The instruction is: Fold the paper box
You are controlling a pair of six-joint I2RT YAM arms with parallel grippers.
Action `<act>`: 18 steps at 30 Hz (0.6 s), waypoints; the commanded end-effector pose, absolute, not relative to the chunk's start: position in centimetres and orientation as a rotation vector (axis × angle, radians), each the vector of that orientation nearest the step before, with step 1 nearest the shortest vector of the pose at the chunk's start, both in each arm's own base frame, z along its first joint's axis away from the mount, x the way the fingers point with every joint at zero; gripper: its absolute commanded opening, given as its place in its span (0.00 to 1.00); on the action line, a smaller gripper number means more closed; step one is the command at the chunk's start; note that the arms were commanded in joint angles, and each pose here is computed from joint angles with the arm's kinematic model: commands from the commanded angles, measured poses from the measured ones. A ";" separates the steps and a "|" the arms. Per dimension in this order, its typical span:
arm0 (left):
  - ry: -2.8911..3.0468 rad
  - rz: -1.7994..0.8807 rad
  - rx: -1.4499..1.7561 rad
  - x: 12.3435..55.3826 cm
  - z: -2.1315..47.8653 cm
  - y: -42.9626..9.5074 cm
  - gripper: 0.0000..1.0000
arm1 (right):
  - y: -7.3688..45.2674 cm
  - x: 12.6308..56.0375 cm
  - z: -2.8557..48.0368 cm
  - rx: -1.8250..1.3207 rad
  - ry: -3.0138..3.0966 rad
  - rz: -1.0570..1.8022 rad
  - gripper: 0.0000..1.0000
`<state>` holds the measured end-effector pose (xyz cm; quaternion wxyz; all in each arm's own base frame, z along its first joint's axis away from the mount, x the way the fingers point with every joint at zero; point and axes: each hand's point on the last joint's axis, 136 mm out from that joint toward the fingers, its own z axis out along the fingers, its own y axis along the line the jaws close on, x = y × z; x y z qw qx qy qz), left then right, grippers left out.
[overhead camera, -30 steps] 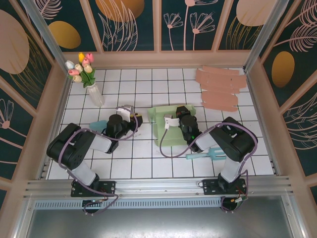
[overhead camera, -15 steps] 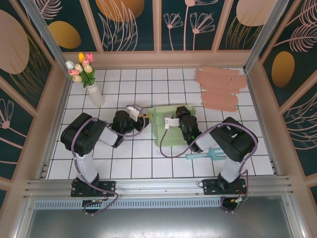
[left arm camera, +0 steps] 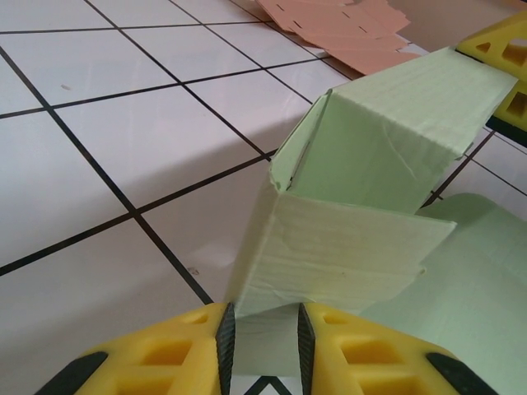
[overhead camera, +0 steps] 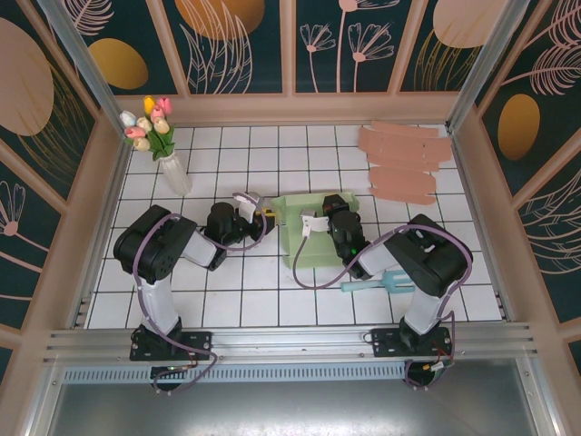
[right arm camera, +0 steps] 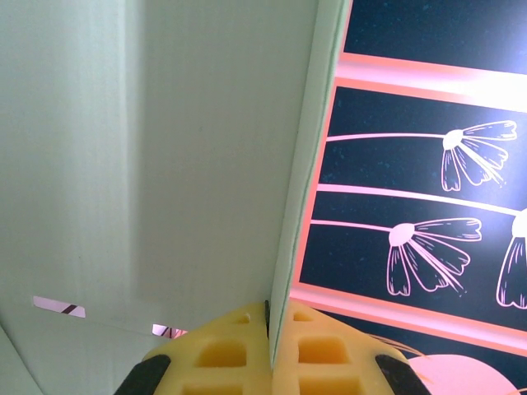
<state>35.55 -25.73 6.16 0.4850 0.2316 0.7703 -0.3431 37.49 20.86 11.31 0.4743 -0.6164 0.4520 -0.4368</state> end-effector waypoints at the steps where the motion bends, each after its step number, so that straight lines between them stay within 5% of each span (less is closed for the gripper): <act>1: 1.802 -0.903 0.583 35.7 7.8 -26.8 0.29 | 21.5 36.8 9.7 -1.580 1.104 -1.032 0.00; 18: 1.764 -1.012 0.555 35.3 9.0 -28.5 0.27 | 21.9 36.9 9.4 -1.586 1.100 -1.027 0.00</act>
